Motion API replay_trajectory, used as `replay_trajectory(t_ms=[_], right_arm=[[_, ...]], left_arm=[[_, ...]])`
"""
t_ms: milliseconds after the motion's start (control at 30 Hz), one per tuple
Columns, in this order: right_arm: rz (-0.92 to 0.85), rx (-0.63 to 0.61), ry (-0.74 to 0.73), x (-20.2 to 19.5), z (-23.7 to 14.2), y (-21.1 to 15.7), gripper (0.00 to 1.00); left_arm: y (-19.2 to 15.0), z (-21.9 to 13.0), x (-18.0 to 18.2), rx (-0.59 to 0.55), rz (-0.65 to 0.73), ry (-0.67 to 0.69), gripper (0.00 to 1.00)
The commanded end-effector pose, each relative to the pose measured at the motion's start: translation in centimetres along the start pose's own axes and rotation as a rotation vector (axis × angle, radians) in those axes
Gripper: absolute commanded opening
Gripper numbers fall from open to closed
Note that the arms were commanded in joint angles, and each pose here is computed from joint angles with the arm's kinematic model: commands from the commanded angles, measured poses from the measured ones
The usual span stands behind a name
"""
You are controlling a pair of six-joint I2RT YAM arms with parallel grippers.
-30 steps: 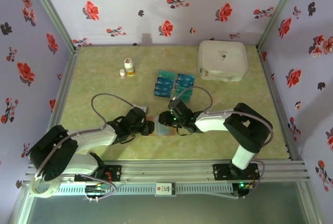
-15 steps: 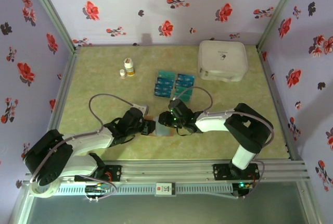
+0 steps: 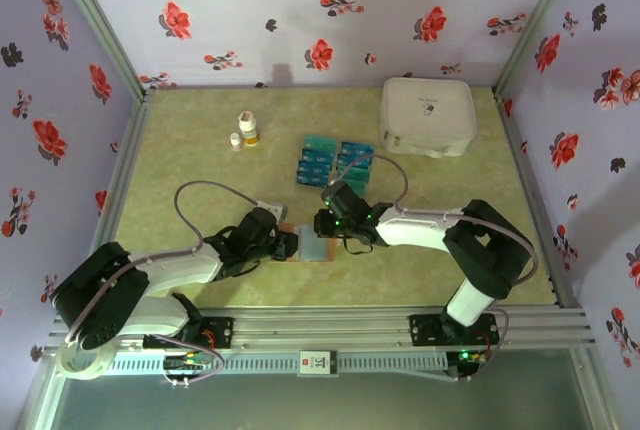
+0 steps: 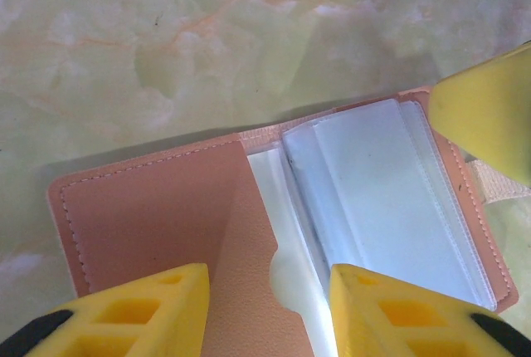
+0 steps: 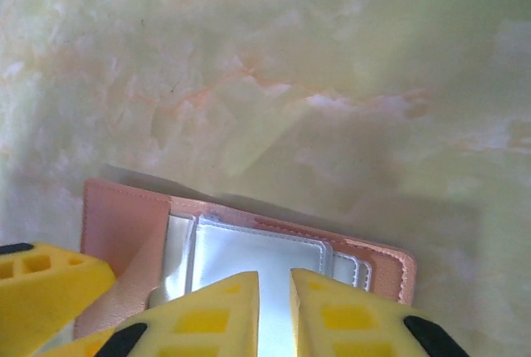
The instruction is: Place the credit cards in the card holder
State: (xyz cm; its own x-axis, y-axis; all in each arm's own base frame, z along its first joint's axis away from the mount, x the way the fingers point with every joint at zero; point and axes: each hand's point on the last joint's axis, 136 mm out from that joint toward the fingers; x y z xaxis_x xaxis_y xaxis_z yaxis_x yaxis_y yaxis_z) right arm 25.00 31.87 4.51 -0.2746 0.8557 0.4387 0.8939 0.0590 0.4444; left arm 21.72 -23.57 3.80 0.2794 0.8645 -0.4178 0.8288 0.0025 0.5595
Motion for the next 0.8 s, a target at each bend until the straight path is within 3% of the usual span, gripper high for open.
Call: replay_trajectory(t_ms=[0, 300, 767], right_arm=[[-0.019, 0.021, -0.018, -0.2, 0.8, 0.0, 0.13], [-0.009, 0.052, -0.001, 0.0, 2.2, -0.5, 0.08], [0.027, 0.064, 0.059, 1.4, 3.4, -1.3, 0.06]], left_arm=[[-0.5, 0.3, -0.1, 0.008, 0.034, -0.007, 0.43], [-0.6, 0.4, 0.0, 0.008, 0.035, -0.007, 0.43], [-0.1, -0.1, -0.5, -0.023, 0.042, -0.033, 0.56]])
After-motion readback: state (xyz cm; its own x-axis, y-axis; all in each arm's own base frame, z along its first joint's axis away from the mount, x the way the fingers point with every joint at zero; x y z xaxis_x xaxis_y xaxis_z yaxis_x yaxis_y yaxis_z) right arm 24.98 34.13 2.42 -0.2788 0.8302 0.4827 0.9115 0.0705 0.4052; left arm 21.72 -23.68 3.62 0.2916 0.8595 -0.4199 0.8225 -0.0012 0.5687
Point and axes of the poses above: each hand's point on the last joint's axis, 136 mm out from that joint toward the fingers, its own z axis out along the fingers, its own x axis along the line the jaws close on, y = z × x, and after that the axes turned 6 degrees about -z, right-handed
